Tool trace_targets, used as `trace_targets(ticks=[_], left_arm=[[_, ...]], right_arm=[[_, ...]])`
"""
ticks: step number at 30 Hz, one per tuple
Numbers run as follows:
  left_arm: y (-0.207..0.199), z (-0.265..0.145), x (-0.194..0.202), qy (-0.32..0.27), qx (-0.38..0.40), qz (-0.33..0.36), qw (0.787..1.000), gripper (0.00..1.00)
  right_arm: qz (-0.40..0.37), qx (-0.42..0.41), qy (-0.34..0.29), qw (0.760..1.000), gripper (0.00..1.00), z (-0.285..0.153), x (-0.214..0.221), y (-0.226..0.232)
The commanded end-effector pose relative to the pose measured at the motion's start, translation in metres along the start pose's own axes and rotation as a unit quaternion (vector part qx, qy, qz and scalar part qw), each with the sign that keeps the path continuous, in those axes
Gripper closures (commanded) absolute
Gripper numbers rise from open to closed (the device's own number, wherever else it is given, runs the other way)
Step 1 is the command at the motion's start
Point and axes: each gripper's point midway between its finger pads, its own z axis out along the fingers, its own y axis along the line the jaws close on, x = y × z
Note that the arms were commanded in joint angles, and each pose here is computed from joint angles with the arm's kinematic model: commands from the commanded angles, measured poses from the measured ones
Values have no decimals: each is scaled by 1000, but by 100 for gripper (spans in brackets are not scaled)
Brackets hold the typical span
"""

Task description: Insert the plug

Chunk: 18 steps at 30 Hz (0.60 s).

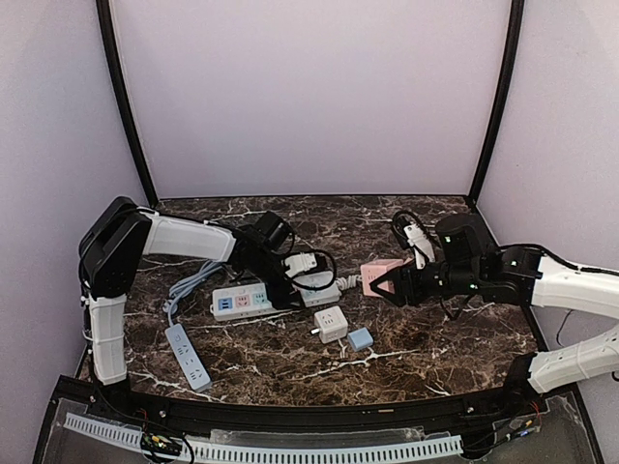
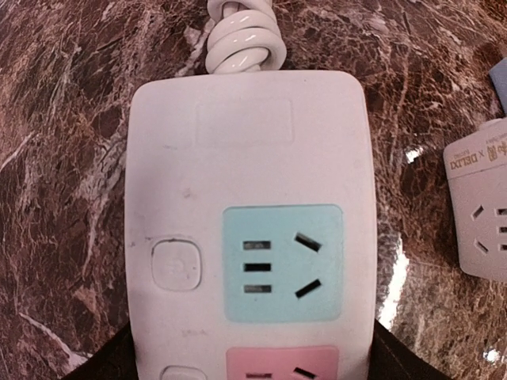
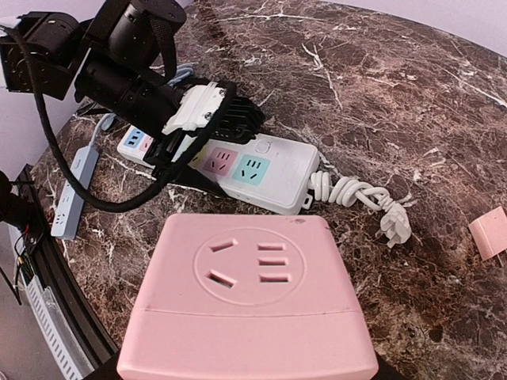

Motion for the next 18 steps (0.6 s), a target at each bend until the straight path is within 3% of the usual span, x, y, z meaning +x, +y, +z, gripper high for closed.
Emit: trace_targets(ticks=[1,18], left_arm=[[-35,-8,18,10,54,-9,998,45],[-110,-11,28,41,56,40,997,46]], right_arm=[[-31,-8,-28,999,75,-8,-18,8],[-69,-24,-68,995,75,-40,-28,15]])
